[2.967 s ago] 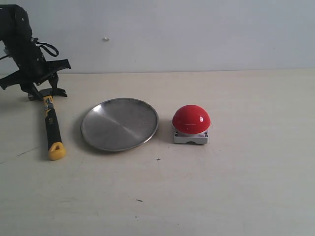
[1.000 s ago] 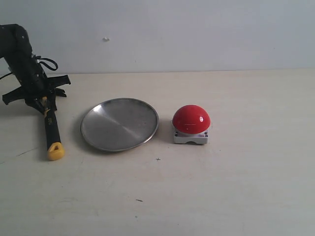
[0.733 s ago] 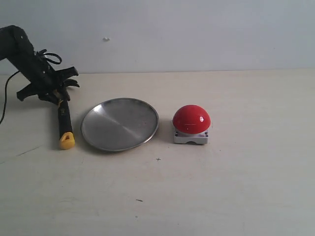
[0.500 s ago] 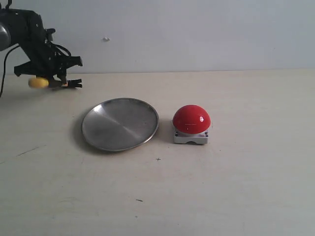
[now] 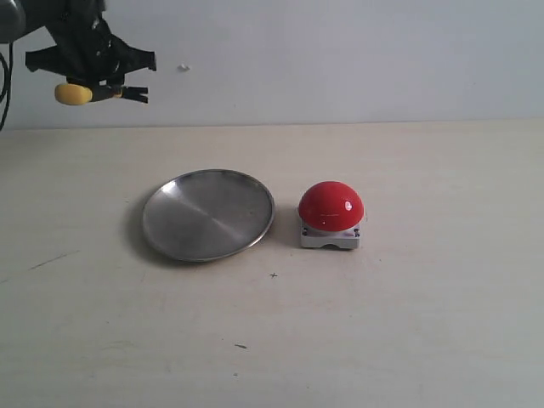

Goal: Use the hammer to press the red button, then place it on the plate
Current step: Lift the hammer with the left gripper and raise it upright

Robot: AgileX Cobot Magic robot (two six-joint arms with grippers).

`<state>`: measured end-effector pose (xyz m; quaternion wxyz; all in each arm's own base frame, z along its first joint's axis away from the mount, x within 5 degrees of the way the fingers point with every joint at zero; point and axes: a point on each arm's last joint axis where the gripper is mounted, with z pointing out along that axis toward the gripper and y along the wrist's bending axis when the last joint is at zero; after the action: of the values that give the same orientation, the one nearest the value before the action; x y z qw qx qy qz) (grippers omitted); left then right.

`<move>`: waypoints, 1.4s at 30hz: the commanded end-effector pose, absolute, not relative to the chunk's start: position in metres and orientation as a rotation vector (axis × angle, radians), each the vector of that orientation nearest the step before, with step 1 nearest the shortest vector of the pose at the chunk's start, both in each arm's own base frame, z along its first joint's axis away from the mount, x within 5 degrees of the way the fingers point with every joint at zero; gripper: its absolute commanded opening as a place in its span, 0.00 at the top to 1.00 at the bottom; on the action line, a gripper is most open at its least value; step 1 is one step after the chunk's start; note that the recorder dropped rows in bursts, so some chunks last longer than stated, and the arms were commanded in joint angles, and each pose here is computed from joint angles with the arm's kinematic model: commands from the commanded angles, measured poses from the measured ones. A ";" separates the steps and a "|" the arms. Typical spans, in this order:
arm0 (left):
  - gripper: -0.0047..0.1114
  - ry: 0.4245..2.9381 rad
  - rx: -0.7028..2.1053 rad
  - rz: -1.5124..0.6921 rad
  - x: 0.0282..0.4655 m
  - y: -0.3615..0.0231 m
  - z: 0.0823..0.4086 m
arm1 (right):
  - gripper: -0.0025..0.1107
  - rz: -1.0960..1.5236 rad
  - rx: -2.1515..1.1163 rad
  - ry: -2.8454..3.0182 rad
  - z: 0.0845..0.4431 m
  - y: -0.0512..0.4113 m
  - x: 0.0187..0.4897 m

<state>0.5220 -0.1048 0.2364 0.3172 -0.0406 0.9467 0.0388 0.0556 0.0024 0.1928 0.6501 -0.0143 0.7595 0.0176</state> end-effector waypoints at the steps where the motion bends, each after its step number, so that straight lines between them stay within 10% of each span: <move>1: 0.96 2.354 -0.051 0.081 0.510 -0.123 0.283 | 0.98 0.035 -0.031 1.721 0.192 0.002 0.055; 10: 0.96 2.218 -0.069 0.090 0.470 -0.133 0.309 | 0.98 0.034 -0.032 1.721 0.192 0.002 0.055; 26: 0.96 1.753 0.212 -0.626 0.315 -0.130 0.310 | 0.98 0.035 -0.032 1.696 0.194 0.002 0.056; 42: 0.96 1.575 0.365 -0.772 0.279 -0.134 0.297 | 0.98 0.206 0.125 1.283 0.231 0.000 0.053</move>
<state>0.2824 -0.1327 0.2804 0.5922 0.1536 0.7279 -0.3097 0.0555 0.0026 0.2215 0.7606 0.0108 0.6472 0.0500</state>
